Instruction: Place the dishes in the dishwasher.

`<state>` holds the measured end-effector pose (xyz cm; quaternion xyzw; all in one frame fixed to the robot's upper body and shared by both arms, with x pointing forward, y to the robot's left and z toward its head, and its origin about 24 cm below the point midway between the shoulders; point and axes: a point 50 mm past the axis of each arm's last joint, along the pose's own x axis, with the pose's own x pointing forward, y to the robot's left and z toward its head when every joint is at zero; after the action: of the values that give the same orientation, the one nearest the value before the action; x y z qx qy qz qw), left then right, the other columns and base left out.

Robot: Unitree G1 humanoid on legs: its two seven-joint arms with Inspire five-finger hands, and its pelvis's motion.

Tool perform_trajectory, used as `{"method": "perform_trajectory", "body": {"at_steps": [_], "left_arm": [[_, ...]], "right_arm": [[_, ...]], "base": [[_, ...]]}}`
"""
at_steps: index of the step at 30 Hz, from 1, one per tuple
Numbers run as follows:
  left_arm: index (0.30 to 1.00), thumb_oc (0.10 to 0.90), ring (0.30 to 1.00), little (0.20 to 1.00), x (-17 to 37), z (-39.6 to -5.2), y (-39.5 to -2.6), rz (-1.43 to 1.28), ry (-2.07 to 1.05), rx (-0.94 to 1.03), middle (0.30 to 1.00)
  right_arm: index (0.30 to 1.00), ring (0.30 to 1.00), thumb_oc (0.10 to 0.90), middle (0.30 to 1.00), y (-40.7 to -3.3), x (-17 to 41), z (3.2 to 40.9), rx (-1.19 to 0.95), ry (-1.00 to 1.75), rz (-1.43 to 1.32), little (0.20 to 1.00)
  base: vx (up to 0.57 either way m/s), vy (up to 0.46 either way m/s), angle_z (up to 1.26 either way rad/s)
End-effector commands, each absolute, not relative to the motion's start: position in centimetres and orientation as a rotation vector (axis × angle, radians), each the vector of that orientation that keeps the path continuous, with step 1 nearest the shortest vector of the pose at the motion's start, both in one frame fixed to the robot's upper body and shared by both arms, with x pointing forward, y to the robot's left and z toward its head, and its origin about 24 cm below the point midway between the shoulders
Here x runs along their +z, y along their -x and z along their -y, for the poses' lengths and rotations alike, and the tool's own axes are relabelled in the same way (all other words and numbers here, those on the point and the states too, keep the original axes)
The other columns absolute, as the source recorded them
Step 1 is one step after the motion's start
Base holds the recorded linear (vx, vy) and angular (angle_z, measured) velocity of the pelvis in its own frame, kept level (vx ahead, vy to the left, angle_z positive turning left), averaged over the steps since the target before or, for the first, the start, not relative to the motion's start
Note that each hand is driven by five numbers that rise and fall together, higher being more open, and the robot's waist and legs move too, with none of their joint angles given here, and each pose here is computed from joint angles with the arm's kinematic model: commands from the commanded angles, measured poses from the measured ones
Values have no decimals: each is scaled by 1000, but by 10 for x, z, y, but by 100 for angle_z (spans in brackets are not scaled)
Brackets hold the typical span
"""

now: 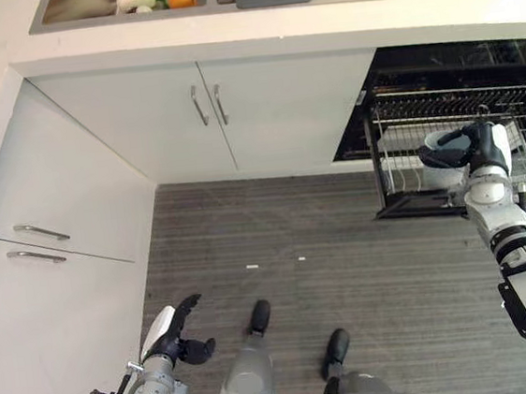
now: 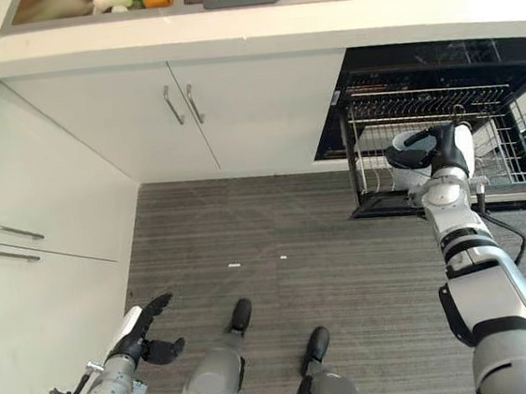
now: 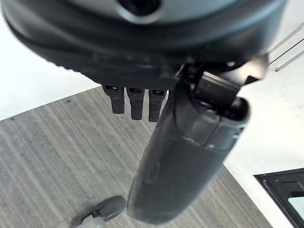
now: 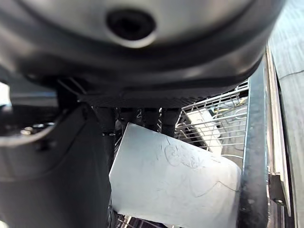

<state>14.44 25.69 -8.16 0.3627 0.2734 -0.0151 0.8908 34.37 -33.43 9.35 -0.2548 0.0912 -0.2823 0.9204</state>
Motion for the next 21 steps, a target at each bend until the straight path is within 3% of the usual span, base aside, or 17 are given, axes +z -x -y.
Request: {"method": "perform_trajectory", "body": {"at_steps": [1, 6, 7, 8, 21], "left_arm": [[900, 800, 900, 900, -66, -256, -158, -458, -752, -7, 900], [900, 800, 900, 900, -67, -251, -166, -450, -708, 26, 900], [900, 800, 900, 900, -68, -252, -165, -460, -702, 35, 900], [900, 800, 900, 900, -69, -252, -164, -465, -700, 37, 900], [900, 800, 900, 900, -95, -247, -152, -613, -653, 36, 900]], "right_arm": [[300, 300, 400, 300, -348, 142, 355, -633, 627, -74, 300], [300, 300, 400, 300, -347, 125, 352, -640, 509, -132, 300], [554, 554, 569, 554, -348, 124, 352, -637, 490, -138, 554], [900, 900, 800, 900, -350, 126, 350, -632, 484, -133, 900], [900, 900, 800, 900, -353, 120, 341, -582, 480, -142, 900]], "base": [[21, -8, 5], [20, -6, 10], [9, 1, 8], [0, 0, 0], [15, -1, -2]]}}
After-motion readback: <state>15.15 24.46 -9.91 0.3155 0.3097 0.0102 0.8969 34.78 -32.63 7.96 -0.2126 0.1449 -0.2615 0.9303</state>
